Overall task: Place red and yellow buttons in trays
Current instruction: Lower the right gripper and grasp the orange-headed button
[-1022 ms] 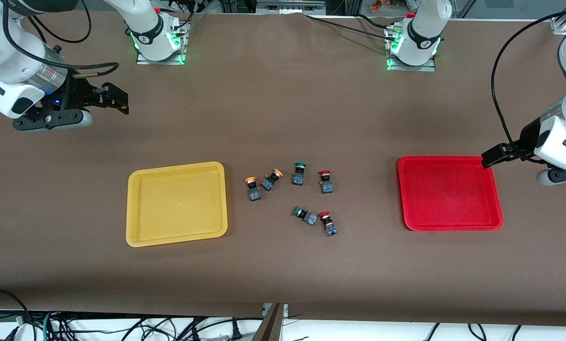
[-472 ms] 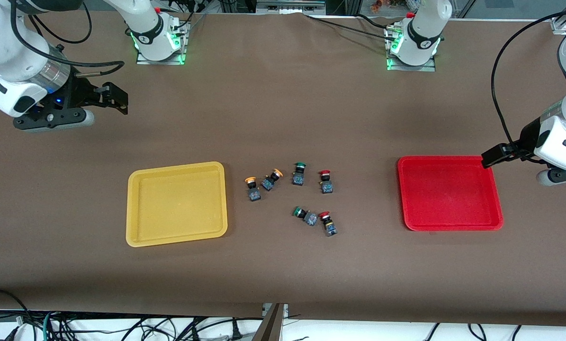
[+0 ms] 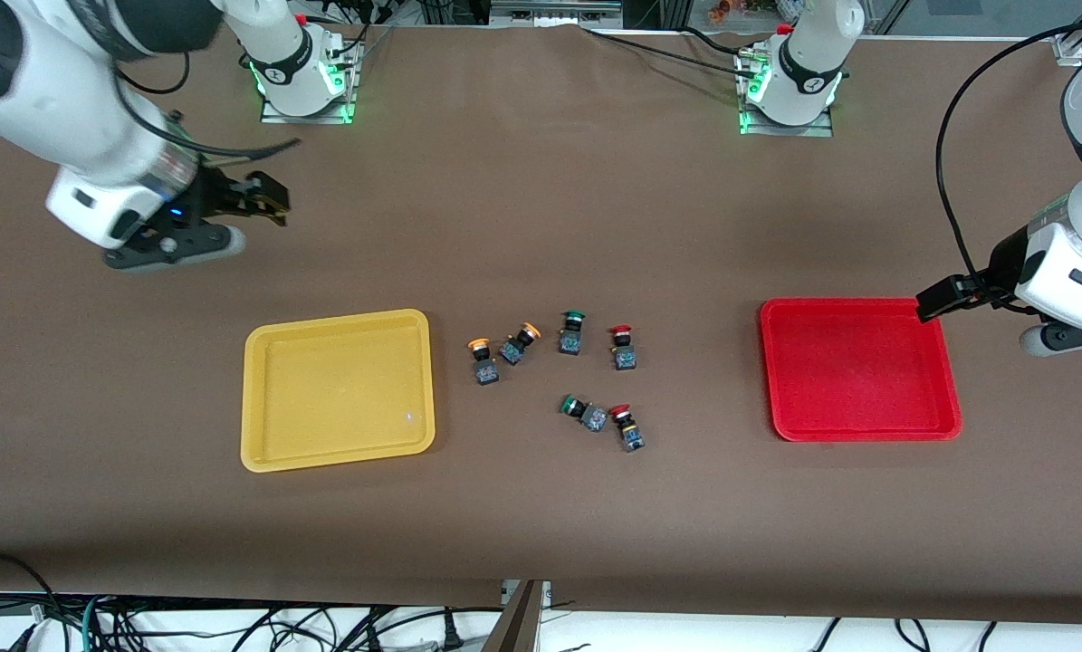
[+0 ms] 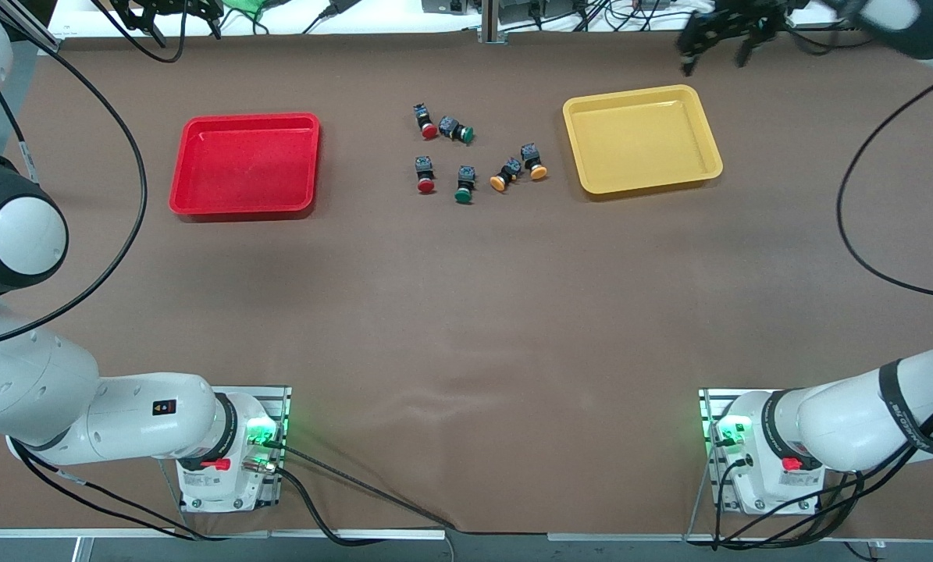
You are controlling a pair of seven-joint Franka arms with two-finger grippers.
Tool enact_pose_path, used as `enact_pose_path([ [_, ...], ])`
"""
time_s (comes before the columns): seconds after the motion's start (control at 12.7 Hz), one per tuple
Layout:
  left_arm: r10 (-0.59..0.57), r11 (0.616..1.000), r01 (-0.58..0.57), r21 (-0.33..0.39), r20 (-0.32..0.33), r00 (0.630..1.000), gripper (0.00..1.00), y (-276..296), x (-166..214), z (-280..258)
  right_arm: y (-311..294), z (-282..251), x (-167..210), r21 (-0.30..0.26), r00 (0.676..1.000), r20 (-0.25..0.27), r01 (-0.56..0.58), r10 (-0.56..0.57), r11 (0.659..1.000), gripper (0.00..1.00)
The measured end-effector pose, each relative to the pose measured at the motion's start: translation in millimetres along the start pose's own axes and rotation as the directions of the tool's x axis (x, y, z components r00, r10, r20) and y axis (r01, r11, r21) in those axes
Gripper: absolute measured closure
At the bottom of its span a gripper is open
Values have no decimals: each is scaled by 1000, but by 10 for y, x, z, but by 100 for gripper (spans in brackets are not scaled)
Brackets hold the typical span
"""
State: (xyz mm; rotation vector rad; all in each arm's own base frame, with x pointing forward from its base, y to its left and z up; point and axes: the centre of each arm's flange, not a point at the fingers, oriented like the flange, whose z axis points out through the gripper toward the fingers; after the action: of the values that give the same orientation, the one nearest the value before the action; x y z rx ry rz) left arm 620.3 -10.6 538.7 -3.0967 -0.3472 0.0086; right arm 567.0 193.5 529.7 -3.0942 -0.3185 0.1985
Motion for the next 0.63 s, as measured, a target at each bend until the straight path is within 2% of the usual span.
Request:
enact_pose_path([
  [0.16,1,1000,-1,0,1,1000,0,5,1,7,-390,517,411,37,1000,-17,-22,23,999,0],
  [0.39,5,1000,-5,0,3,1000,0,32,-4,18,-1034,1394,1051,46,999,-50,15,-13,999,0],
  [0.63,9,1000,-9,1,6,1000,0,54,-6,30,-1489,2212,1354,53,994,-93,56,-51,997,0],
])
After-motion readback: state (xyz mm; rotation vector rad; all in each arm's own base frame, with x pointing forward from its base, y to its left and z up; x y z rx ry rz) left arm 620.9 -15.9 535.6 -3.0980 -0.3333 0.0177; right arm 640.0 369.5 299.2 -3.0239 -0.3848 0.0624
